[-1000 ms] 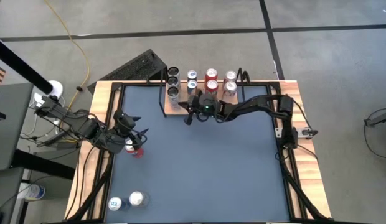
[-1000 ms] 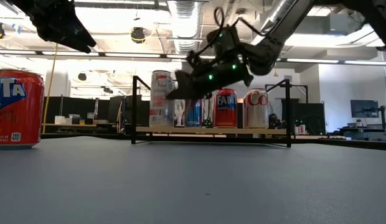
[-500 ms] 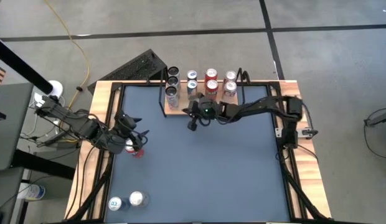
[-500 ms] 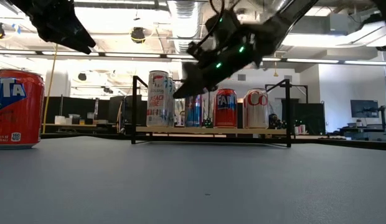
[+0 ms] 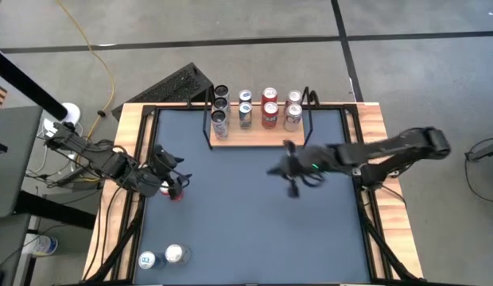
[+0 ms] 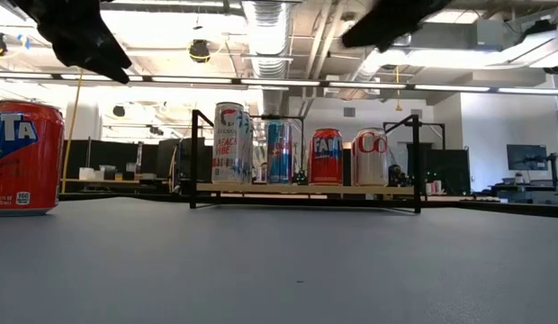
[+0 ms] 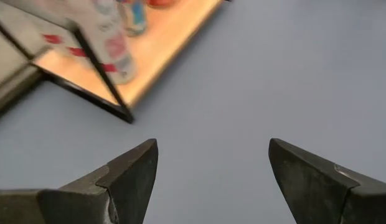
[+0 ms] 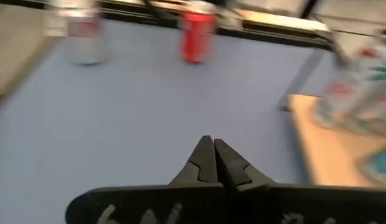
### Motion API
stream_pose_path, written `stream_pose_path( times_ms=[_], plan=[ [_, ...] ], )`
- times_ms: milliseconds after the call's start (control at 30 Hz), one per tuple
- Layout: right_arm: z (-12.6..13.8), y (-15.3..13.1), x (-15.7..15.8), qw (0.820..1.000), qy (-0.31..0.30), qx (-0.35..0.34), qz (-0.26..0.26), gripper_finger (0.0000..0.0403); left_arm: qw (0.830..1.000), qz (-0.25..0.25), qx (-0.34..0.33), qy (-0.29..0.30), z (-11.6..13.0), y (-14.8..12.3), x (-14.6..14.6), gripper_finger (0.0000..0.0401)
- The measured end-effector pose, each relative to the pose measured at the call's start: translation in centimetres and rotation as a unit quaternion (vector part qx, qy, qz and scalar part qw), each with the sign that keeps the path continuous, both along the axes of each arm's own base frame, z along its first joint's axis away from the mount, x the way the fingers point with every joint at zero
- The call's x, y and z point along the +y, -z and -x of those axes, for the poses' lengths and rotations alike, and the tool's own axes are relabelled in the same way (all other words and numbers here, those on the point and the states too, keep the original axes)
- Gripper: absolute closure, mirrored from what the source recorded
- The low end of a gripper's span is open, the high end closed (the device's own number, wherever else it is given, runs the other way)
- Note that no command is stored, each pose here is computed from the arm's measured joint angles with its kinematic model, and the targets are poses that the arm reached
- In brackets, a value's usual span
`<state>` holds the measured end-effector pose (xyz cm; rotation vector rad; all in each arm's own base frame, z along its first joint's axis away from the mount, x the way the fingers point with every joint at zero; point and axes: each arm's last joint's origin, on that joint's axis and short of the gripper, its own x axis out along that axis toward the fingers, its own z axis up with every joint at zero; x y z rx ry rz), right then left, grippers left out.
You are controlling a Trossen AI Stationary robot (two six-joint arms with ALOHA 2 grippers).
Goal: Place canned beverage on shelf
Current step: Put the blue soda can on the shelf aligned with the other blue soda cans
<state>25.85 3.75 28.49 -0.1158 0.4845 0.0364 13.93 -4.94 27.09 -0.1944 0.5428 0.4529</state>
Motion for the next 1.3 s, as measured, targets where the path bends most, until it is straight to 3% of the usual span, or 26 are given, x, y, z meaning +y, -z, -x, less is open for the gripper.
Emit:
stream_pose_path(
  times_ms=[200, 500, 633, 767, 833, 933, 1100, 1300],
  plan=[
    [5.1, 2.4, 5.3, 0.990, -0.100, -0.094, -0.020, 0.0403, 0.996, 0.074, 0.005, 0.049, 0.0, -1.3, -0.4, 0.0108],
    [7.8, 5.7, 8.4, 0.984, -0.099, -0.144, 0.035, 0.0403, 0.984, 0.149, 0.007, 0.096, -1.4, -4.9, -2.2, 0.0108],
    [7.4, 6.8, 8.9, 0.986, -0.100, -0.127, 0.048, 0.0403, 0.965, 0.187, 0.037, 0.181, -3.4, -6.8, -5.6, 0.0108],
    [6.6, 7.5, 9.3, 0.986, -0.097, -0.124, 0.050, 0.0403, 0.941, 0.202, 0.078, 0.259, -4.8, -7.9, -11.1, 0.0108],
    [6.3, 7.5, 9.3, 0.987, -0.093, -0.121, 0.052, 0.0403, 0.936, 0.203, 0.101, 0.270, -4.9, -8.1, -13.9, 0.0108],
    [6.1, 7.6, 9.3, 0.987, -0.091, -0.120, 0.053, 0.0403, 0.939, 0.188, 0.149, 0.245, -4.4, -7.6, -17.6, 0.0108],
    [6.0, 7.5, 9.1, 0.987, -0.088, -0.120, 0.052, 0.0403, 0.939, 0.170, 0.267, 0.134, -2.5, -6.3, -21.1, 0.0108],
    [6.0, 7.6, 9.1, 0.988, -0.089, -0.119, 0.053, 0.0403, 0.924, 0.226, 0.304, 0.048, -1.4, -6.2, -22.7, 0.0108]
  ],
)
